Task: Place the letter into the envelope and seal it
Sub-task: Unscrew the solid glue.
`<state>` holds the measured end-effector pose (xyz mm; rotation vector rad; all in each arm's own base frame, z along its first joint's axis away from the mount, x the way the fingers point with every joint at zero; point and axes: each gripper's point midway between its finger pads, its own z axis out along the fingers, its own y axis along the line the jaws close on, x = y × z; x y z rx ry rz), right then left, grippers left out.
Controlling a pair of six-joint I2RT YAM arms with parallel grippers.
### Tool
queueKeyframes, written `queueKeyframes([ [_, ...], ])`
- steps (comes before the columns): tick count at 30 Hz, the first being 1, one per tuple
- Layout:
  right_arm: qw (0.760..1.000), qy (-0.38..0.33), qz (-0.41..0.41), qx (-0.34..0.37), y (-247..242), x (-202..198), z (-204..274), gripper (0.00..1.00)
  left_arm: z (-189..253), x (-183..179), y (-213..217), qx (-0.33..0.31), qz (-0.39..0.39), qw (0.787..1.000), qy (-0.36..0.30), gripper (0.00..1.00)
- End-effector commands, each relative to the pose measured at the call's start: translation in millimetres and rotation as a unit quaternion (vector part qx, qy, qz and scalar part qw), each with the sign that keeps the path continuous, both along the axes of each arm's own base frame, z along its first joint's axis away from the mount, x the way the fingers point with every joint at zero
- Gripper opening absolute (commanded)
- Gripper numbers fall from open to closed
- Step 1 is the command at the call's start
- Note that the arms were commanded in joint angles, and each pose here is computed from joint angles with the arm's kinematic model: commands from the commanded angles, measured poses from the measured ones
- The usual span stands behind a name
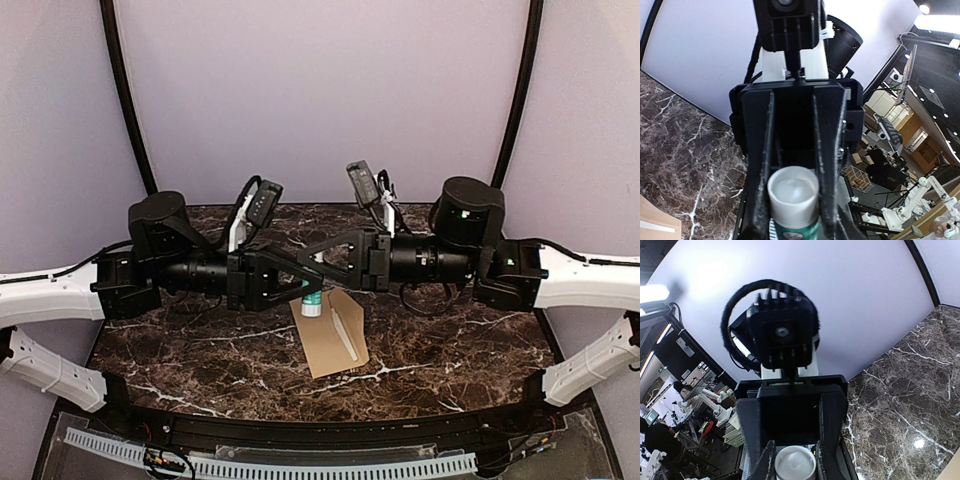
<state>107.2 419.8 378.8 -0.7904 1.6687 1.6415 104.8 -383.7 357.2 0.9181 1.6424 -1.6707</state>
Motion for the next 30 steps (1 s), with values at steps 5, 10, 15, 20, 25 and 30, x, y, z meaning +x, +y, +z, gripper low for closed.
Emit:
queueKeyframes([
  [5,0.997,-0.007,-0.069,0.026,-23.5,12.5,24.9,0.14,2.1,-7.3,1.0,-0.012,-0.012,1.0,-0.002,0.67],
  [10,0.996,-0.009,-0.081,0.034,-30.0,14.2,34.4,0.14,-7.0,-13.9,-3.2,0.001,-0.025,1.0,0.006,0.69],
  [15,0.996,-0.007,-0.079,0.036,-30.4,13.4,35.7,0.14,-4.2,-18.0,-7.9,-0.005,-0.033,0.999,0.007,0.58],
  [20,0.996,-0.003,-0.078,0.037,-30.6,13.2,35.1,0.14,-3.8,-19.3,-13.7,-0.008,-0.04,0.999,0.004,0.45],
  [25,0.996,-0.002,-0.08,0.039,-31.1,13.5,36.0,0.14,-4.2,-19.1,-16.5,-0.008,-0.041,0.999,0.004,0.37],
  [30,0.996,0.001,-0.079,0.038,-30.2,13.8,33.3,0.14,-1.9,-18.5,-15.8,-0.013,-0.037,0.999,0.002,0.37],
])
